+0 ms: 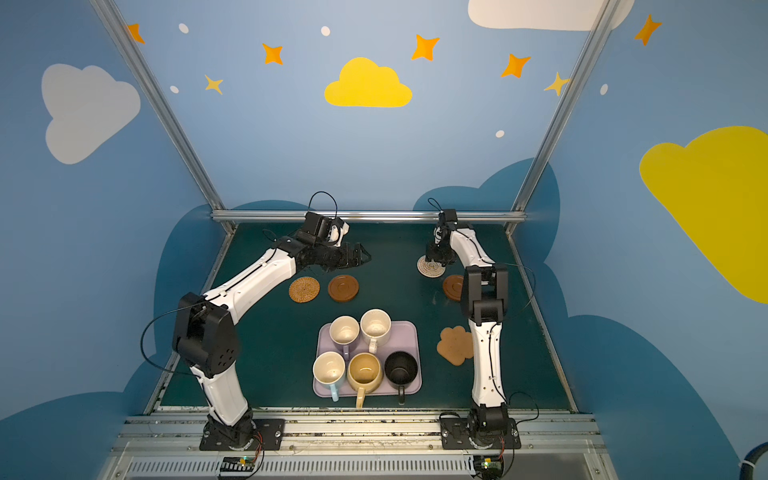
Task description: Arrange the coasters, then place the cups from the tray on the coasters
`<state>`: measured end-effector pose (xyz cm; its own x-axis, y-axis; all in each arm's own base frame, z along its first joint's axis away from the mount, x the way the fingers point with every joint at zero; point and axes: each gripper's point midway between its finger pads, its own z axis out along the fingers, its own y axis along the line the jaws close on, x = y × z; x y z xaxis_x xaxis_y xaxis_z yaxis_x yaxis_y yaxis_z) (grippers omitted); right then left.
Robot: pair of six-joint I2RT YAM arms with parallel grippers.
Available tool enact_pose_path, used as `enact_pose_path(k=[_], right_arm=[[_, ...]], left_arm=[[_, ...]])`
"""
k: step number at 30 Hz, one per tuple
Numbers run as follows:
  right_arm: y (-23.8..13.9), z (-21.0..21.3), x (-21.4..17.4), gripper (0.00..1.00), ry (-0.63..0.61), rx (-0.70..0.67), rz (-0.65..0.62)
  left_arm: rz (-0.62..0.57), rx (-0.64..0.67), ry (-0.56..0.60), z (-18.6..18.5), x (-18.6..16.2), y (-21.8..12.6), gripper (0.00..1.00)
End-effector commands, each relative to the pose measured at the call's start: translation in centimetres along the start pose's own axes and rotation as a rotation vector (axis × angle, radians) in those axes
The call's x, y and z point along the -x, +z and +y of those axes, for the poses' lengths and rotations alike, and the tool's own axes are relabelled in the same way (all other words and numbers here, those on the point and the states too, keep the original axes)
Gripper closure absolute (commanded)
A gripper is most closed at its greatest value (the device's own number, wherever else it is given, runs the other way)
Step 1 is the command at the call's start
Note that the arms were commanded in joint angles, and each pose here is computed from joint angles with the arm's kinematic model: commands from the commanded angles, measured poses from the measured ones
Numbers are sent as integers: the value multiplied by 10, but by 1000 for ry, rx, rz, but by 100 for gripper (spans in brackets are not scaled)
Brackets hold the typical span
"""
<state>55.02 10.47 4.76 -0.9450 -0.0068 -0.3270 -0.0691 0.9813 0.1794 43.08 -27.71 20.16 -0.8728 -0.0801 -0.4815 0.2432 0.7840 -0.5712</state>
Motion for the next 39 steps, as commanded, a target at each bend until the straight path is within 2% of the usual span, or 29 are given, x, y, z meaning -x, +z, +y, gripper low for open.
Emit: enact_pose_path(k=[1, 10, 28, 39], right_arm=[[12, -4, -14, 41, -30, -22, 71], [18, 2, -29, 48, -75, -7, 131], [22, 46, -68, 62, -234, 16, 244], [20, 82, -91, 68, -258, 111, 297]], left_arm=[[12, -11, -8, -5, -1, 5, 0], [26, 2, 6, -5, -6, 9, 0], [45, 43, 0, 4, -11, 7, 0], [38, 30, -10, 7, -8, 4, 0]])
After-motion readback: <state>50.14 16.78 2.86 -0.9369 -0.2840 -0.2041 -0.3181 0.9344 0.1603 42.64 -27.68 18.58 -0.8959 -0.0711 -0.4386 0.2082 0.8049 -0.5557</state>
